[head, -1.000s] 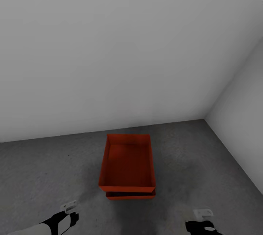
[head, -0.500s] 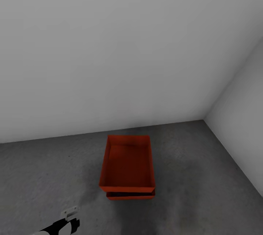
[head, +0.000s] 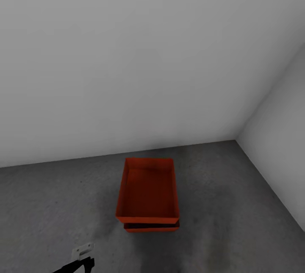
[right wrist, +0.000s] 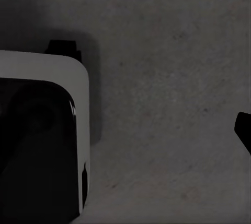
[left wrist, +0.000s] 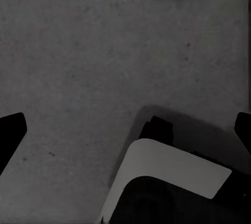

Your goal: Move the two storage containers from the living room to the garage. In the garage, place one container on the floor and stack the other container on top of it (either order is fine).

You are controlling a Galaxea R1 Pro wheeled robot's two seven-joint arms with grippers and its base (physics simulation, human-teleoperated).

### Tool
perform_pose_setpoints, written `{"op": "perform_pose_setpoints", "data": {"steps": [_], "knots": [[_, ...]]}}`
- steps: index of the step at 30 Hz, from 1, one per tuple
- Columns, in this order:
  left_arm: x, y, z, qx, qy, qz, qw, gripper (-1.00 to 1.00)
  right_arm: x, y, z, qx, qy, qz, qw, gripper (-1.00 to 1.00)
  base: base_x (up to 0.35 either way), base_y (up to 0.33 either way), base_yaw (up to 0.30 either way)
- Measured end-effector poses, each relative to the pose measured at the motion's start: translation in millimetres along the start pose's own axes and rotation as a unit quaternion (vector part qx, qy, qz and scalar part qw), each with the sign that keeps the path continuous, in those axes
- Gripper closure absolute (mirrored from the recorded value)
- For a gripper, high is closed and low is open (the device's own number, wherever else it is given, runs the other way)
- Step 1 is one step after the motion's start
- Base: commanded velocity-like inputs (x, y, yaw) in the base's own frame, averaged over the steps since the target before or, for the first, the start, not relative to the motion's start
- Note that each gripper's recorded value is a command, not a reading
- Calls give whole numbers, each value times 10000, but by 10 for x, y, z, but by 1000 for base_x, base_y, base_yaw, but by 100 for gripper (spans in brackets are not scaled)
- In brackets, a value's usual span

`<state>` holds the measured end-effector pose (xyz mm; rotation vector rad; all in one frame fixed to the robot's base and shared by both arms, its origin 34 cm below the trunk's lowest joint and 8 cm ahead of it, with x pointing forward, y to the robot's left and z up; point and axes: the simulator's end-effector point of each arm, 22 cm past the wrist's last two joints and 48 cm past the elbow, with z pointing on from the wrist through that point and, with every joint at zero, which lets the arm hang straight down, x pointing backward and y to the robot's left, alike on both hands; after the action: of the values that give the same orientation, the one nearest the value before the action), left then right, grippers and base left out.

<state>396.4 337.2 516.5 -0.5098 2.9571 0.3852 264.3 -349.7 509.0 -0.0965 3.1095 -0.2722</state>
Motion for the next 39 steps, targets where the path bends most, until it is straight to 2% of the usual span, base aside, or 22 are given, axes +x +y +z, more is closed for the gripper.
{"op": "perform_pose_setpoints", "data": {"steps": [22, 39], "knots": [[39, 6, -268, 48, 18, 5, 10000, -100, 82, 185, -277, -148, 80, 9, 9999, -100, 0, 0, 0], [58, 71, -441, 37, 27, 2, 10000, -100, 126, 175, -457, -117, 83, 13, 9999, -100, 0, 0, 0]]}}
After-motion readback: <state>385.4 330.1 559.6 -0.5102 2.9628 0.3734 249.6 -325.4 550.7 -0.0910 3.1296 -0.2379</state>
